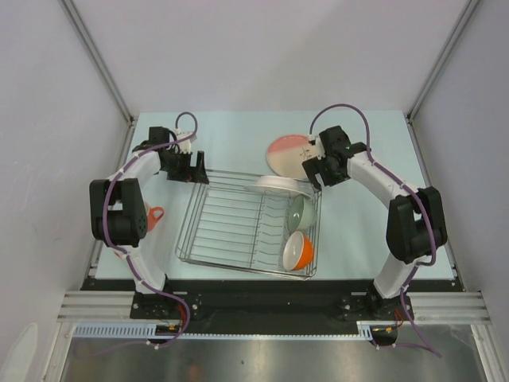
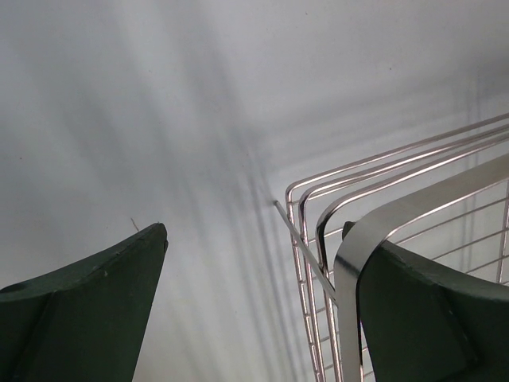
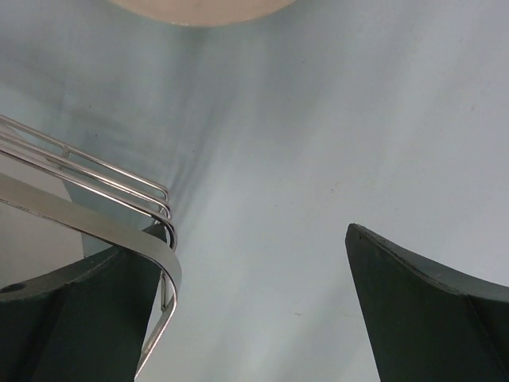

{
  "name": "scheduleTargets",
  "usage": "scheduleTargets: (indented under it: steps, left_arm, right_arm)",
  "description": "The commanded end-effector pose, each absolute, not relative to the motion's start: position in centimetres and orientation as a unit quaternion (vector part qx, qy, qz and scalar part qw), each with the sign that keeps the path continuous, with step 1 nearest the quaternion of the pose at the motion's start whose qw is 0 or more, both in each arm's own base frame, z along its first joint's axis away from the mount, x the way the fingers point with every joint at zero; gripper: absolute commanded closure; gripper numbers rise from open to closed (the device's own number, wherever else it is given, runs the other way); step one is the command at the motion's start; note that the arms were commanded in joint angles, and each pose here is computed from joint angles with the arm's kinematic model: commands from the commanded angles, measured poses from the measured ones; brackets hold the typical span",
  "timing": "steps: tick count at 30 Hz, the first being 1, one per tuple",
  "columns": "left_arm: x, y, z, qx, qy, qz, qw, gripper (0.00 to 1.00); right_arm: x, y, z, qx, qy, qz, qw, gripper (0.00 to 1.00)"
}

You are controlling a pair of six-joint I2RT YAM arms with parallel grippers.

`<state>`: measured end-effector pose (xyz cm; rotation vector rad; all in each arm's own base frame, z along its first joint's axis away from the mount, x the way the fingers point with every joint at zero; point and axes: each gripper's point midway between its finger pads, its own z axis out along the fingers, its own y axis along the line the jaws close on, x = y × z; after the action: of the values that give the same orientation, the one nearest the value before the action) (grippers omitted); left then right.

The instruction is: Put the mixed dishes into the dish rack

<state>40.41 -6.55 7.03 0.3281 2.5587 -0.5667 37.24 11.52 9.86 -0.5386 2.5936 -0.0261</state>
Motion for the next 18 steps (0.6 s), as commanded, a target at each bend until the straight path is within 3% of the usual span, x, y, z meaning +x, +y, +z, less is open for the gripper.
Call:
scheduleTargets:
  steps: [1, 8, 18]
  left_arm:
    - [40.8, -7.0, 9.2, 0.148, 0.928, -0.203, 0.274, 0.03]
    - [38.8, -10.5, 7.8, 0.188, 0.927, -0.21, 0.249, 0.03]
    - [38.7, -11.3, 11.4, 0.215, 0.917, -0.223, 0.252, 0.03]
  right_arm:
    - [41.6, 10.2, 11.7, -0.153, 0.942, -0.037, 0.298, 0.0]
    - [43.4, 12.6, 11.8, -0.16, 0.943, 0.005, 0.291, 0.0]
    - [42.6, 15.0, 19.5, -0.136, 0.917, 0.151, 0.344, 0.0]
